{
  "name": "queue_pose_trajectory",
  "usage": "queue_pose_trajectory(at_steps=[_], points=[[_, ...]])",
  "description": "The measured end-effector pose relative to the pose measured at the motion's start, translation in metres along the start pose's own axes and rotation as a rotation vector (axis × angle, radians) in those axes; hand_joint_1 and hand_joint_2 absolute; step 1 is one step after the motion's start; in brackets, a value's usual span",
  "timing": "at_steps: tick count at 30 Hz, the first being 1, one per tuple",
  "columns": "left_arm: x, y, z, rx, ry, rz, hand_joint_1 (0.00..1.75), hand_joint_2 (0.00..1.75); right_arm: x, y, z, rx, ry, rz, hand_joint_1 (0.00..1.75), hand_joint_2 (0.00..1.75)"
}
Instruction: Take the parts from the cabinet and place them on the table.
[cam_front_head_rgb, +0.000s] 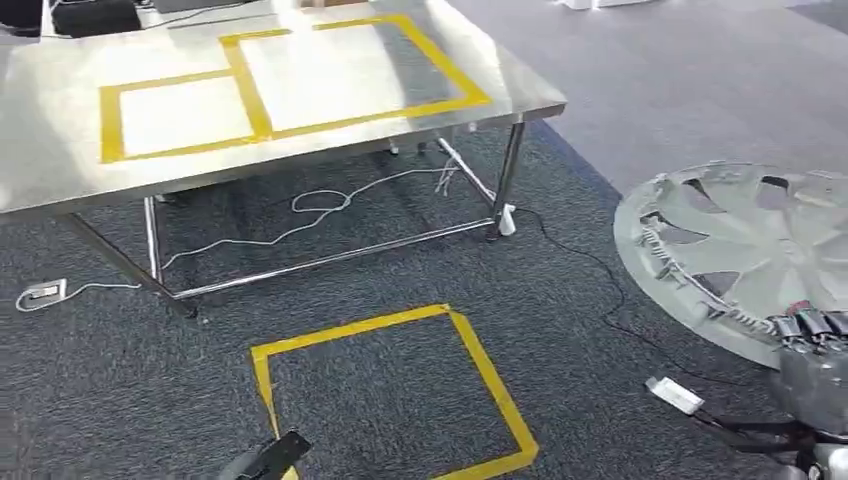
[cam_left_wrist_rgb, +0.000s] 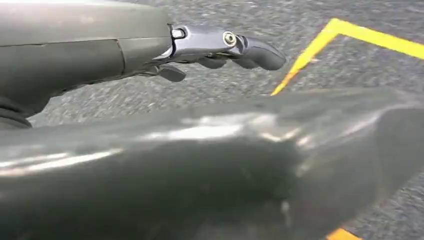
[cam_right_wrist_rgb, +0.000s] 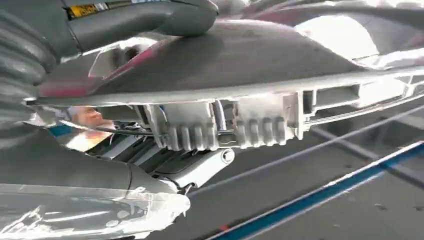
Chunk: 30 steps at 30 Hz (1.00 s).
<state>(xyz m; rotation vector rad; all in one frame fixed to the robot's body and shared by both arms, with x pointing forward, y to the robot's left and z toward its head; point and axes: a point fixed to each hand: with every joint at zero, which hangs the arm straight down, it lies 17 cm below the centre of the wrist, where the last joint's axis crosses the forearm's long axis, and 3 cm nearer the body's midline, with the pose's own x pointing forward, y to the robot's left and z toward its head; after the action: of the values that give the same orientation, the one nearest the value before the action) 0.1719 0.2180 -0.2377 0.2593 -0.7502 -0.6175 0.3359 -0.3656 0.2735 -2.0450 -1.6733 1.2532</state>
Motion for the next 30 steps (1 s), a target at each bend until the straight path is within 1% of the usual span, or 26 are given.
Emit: queue_pose_trajectory(at_steps=[3, 8, 14, 16, 20, 22, 25, 30], points=[[0.001, -0.001, 0.000, -0.007, -0.004, -0.004, 0.00, 0.00, -0.001, 0.009, -0.007, 0.001, 0.005, -0.003, 1.75, 1.75], [-0.001, -0.001, -0.001, -0.019, -0.002, -0.011, 0.00, 0.00, -0.004, 0.030, -0.024, 0.009, 0.060, -0.027, 1.75, 1.75], [0.003, 0.001, -0.003, -0.020, -0.009, -0.013, 0.00, 0.00, 0.002, 0.042, -0.031, 0.019, 0.045, -0.039, 1.75, 1.75], [0.002, 0.000, -0.002, -0.024, -0.004, -0.013, 0.00, 0.00, -0.001, 0.047, -0.034, 0.032, 0.079, -0.046, 1.75, 1.75], [0.005, 0.004, -0.006, -0.026, -0.009, -0.013, 0.00, 0.00, -0.011, 0.058, -0.057, 0.040, 0.199, -0.059, 1.75, 1.75], [0.003, 0.004, -0.006, -0.029, -0.003, -0.013, 0.00, 0.00, -0.001, 0.063, -0.070, 0.038, 0.227, -0.076, 1.75, 1.75], [0.002, 0.006, -0.006, -0.028, -0.001, -0.014, 0.00, 0.00, 0.027, 0.067, -0.075, 0.046, 0.180, -0.103, 1.75, 1.75], [0.000, 0.007, -0.006, -0.026, 0.001, -0.016, 0.00, 0.00, 0.066, 0.079, -0.062, 0.092, 0.083, -0.128, 1.75, 1.75]])
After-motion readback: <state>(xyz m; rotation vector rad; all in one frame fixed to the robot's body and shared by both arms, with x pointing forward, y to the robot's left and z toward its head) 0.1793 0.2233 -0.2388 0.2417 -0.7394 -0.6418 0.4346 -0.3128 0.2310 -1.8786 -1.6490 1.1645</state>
